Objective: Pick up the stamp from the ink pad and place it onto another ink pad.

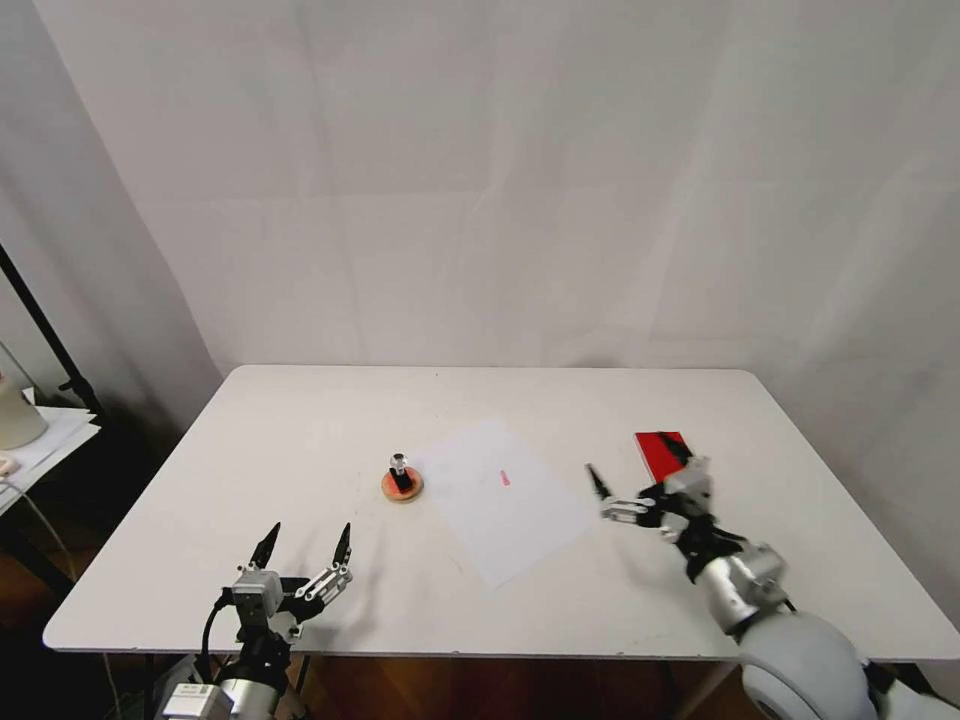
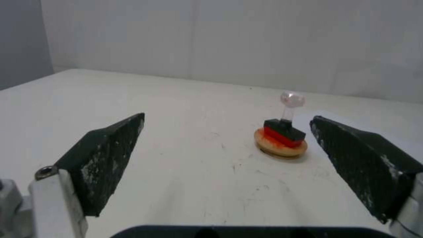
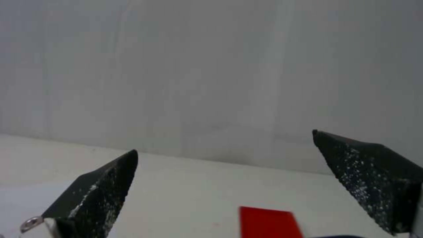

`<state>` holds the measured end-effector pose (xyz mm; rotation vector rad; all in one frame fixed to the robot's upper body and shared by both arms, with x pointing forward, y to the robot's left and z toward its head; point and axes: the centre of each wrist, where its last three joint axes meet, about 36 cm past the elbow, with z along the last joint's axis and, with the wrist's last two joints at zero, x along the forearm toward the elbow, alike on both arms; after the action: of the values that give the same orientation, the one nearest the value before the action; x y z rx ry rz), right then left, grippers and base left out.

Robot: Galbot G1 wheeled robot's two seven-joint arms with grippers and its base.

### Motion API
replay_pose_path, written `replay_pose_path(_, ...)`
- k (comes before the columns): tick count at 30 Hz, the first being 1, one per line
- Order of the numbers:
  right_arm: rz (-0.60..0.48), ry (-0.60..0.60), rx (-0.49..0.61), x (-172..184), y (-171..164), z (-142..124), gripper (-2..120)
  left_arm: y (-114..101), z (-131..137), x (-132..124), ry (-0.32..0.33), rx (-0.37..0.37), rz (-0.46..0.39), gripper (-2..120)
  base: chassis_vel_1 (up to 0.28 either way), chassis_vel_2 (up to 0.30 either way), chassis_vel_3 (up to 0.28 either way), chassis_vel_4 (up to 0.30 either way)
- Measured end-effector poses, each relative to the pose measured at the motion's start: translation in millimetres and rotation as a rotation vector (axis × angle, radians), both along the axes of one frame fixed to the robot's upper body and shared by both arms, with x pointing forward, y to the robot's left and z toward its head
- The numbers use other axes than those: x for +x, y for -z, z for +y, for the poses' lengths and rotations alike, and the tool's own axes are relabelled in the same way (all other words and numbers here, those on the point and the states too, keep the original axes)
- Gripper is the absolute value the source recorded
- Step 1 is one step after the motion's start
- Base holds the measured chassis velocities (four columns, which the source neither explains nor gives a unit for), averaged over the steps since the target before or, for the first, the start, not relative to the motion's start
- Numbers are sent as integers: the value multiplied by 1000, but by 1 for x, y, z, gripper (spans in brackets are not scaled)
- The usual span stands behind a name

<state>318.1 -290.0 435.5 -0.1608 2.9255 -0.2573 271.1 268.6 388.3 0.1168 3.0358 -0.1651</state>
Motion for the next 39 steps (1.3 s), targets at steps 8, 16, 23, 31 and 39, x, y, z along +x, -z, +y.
replay_pose_path(8, 50, 110, 78, -81, 40, 13, 100, 0, 0, 0, 0, 0, 0, 100, 0, 0, 0, 0)
replay_pose_path(16, 51, 104, 94, -87, 45, 19, 100, 0, 0, 0, 0, 0, 0, 100, 0, 0, 0, 0)
replay_pose_path(23, 59, 95, 88, -87, 48, 19, 100, 0, 0, 0, 0, 0, 0, 100, 0, 0, 0, 0)
replay_pose_path(31, 61, 93, 88, -86, 48, 19, 100, 0, 0, 0, 0, 0, 0, 100, 0, 0, 0, 0)
replay_pose_path(39, 62, 92, 89, -86, 48, 19, 100, 0, 0, 0, 0, 0, 0, 100, 0, 0, 0, 0)
